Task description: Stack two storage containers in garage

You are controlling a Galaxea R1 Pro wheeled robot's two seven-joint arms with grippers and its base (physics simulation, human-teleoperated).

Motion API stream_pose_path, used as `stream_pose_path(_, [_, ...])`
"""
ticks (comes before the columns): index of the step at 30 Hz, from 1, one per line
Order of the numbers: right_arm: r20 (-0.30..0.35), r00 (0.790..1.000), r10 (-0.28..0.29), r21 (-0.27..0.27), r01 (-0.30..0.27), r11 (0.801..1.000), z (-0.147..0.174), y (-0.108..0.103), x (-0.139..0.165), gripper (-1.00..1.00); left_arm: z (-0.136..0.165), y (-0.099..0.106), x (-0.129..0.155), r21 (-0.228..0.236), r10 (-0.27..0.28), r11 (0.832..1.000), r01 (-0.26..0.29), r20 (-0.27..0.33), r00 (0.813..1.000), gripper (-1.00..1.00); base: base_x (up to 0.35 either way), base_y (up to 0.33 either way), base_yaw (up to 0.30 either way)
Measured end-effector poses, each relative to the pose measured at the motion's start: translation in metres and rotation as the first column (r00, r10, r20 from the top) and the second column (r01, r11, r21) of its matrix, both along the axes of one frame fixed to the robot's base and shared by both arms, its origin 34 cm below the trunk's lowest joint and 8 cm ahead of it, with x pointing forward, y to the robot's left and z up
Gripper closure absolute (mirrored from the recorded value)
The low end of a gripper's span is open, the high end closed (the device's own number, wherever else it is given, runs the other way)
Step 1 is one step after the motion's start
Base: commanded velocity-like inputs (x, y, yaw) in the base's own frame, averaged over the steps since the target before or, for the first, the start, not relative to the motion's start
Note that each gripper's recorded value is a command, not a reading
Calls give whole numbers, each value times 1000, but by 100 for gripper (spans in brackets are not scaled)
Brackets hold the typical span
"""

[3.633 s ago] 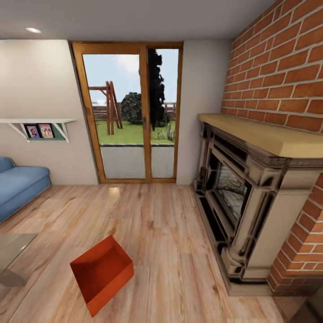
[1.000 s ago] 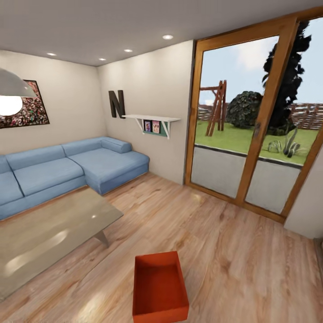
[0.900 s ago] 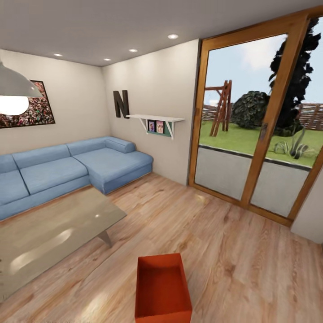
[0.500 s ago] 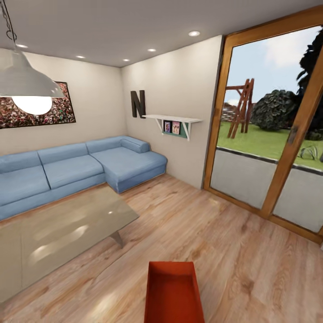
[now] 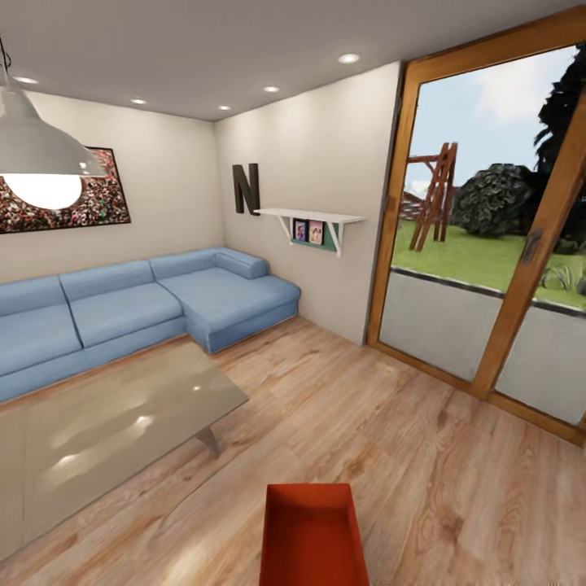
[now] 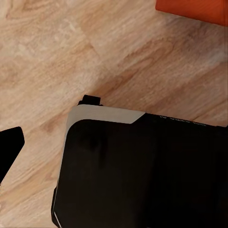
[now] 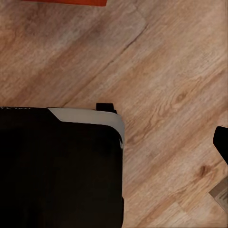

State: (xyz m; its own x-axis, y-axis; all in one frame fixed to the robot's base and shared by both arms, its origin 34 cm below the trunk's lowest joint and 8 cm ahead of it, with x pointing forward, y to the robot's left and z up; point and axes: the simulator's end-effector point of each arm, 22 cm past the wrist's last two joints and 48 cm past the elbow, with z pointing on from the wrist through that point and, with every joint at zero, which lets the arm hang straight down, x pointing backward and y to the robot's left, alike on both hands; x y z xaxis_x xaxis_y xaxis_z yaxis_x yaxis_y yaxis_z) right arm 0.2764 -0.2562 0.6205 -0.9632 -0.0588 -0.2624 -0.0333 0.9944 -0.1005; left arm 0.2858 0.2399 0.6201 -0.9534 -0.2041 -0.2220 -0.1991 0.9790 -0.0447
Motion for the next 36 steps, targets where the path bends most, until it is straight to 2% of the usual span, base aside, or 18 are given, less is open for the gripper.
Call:
stream_pose_path(5, [0, 1000, 0, 3, 0, 1000, 0, 1, 0, -100, 0, -1, 0, -1, 0, 1000, 0, 0, 1000, -100, 2, 0, -238])
stream_pose_path(12, [0, 1000, 1, 3, -1, 1000, 0, 1, 0, -100, 0, -1, 0, 0, 0, 1000, 0, -1, 1000, -100, 0, -2, -40])
stream_pose_path(25, [1, 1000, 11, 3, -11, 1000, 0, 2, 1, -100, 0, 0, 0, 0, 1, 1000, -1, 0, 1000, -100, 0, -215, -1])
stream_pose_path(29, [1, 1000, 13, 3, -13, 1000, 0, 3, 1, -100, 0, 1, 0, 1, 2, 1000, -2, 0, 1000, -100, 0, -57, 2])
stream_pose_path(36, [1, 1000, 13, 2, -13, 1000, 0, 2, 1, -100, 0, 1, 0, 2, 3, 1000, -3, 0, 1000, -100, 0, -4, 183])
